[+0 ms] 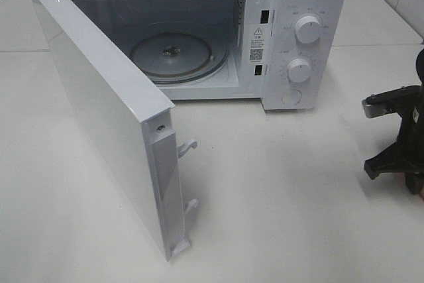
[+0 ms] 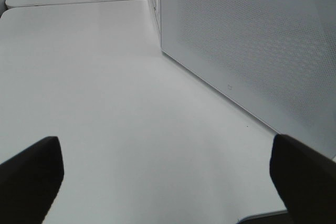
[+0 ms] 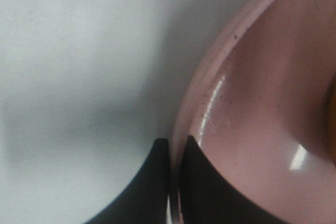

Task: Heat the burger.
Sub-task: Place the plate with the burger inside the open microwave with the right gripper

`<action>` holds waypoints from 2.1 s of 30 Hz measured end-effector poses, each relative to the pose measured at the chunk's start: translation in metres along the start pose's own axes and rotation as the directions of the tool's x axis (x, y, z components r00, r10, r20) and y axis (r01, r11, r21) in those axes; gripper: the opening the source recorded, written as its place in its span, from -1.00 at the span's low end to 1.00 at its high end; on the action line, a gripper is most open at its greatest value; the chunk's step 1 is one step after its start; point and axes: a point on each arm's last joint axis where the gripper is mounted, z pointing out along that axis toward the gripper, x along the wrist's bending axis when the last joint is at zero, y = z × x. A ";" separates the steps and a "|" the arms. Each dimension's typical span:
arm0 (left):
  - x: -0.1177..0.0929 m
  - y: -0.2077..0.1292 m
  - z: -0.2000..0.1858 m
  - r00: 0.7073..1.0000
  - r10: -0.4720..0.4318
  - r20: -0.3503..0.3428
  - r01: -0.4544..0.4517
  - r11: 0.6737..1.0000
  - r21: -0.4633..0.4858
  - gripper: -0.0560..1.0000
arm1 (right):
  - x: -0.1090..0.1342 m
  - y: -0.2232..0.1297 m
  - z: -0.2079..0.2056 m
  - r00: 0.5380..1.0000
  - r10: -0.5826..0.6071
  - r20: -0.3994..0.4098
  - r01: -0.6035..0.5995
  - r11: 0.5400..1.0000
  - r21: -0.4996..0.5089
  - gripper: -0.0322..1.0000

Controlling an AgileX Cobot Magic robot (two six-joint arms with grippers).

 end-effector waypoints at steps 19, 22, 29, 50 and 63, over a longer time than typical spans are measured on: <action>0.000 0.000 0.000 1.000 0.000 0.000 0.000 1.000 0.000 0.99 | 0.028 -0.003 -0.017 0.992 -0.067 0.105 0.068 0.998 -0.007 -0.90; 0.000 0.000 0.000 1.000 0.000 0.000 0.000 1.000 0.000 0.99 | 0.029 -0.004 -0.028 0.990 -0.074 0.117 0.079 0.996 -0.033 -0.89; 0.000 0.000 0.000 1.000 0.000 0.000 0.000 1.000 0.000 0.99 | 0.032 -0.008 -0.047 0.985 -0.095 0.146 0.103 0.993 -0.050 -0.88; 0.000 0.000 0.000 1.000 0.000 0.000 0.000 1.000 0.000 0.99 | 0.059 -0.034 -0.109 0.960 -0.180 0.217 0.207 0.972 -0.109 -0.87; 0.000 0.000 0.000 1.000 0.000 0.000 0.000 1.000 0.000 0.99 | 0.082 -0.076 -0.120 0.932 -0.282 0.229 0.315 0.941 -0.123 -0.87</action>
